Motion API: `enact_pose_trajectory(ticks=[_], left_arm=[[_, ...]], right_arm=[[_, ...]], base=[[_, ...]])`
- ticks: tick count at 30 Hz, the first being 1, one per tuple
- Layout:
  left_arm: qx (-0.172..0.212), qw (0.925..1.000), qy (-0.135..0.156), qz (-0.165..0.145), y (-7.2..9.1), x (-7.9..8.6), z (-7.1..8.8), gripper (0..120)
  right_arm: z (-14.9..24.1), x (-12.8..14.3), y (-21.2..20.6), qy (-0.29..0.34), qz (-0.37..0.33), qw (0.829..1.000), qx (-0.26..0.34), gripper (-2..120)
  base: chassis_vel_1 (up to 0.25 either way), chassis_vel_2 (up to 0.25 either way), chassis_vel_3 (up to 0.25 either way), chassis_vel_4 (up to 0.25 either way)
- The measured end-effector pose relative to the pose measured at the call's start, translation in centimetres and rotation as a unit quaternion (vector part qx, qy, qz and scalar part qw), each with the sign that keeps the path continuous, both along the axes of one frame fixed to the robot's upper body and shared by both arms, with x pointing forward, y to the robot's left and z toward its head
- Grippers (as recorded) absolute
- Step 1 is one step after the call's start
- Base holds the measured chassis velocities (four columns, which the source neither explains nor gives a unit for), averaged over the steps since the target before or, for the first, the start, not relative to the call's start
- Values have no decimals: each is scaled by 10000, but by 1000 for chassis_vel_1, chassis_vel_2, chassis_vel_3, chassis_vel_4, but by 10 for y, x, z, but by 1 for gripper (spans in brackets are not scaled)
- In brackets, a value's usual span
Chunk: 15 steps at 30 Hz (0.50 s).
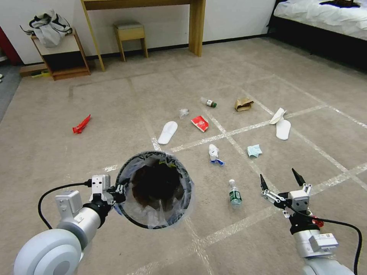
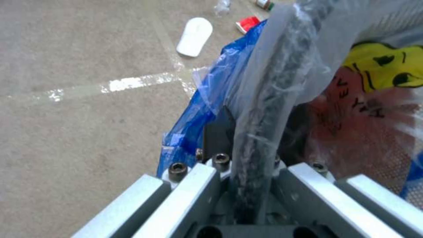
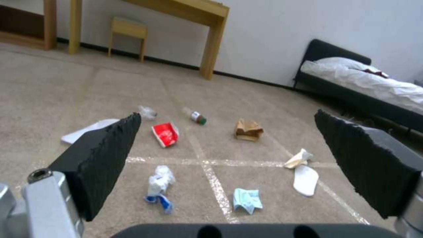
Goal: Pick up the trash bin and place the garbage on the floor into it.
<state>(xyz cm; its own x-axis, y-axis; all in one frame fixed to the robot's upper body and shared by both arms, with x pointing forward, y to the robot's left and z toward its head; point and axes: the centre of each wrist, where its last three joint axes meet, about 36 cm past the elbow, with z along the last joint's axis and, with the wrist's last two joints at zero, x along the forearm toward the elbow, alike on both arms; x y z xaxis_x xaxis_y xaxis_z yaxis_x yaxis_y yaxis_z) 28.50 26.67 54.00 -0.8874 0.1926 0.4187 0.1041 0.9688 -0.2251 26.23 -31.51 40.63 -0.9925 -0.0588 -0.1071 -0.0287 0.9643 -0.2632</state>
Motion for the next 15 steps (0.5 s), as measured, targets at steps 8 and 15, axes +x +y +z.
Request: enact_pose_trajectory(ticks=[8,15], left_arm=[[121,9999,-56,82,1,0,-2,0],[143,9997,-20,210,2,1,-8,0]], right_arm=[[-3,2,-1,21,6,10000,-3,100],[-8,7,-3,96,118,9999,-33,100]], base=[[0,0,0,0],[0,0,0,0]])
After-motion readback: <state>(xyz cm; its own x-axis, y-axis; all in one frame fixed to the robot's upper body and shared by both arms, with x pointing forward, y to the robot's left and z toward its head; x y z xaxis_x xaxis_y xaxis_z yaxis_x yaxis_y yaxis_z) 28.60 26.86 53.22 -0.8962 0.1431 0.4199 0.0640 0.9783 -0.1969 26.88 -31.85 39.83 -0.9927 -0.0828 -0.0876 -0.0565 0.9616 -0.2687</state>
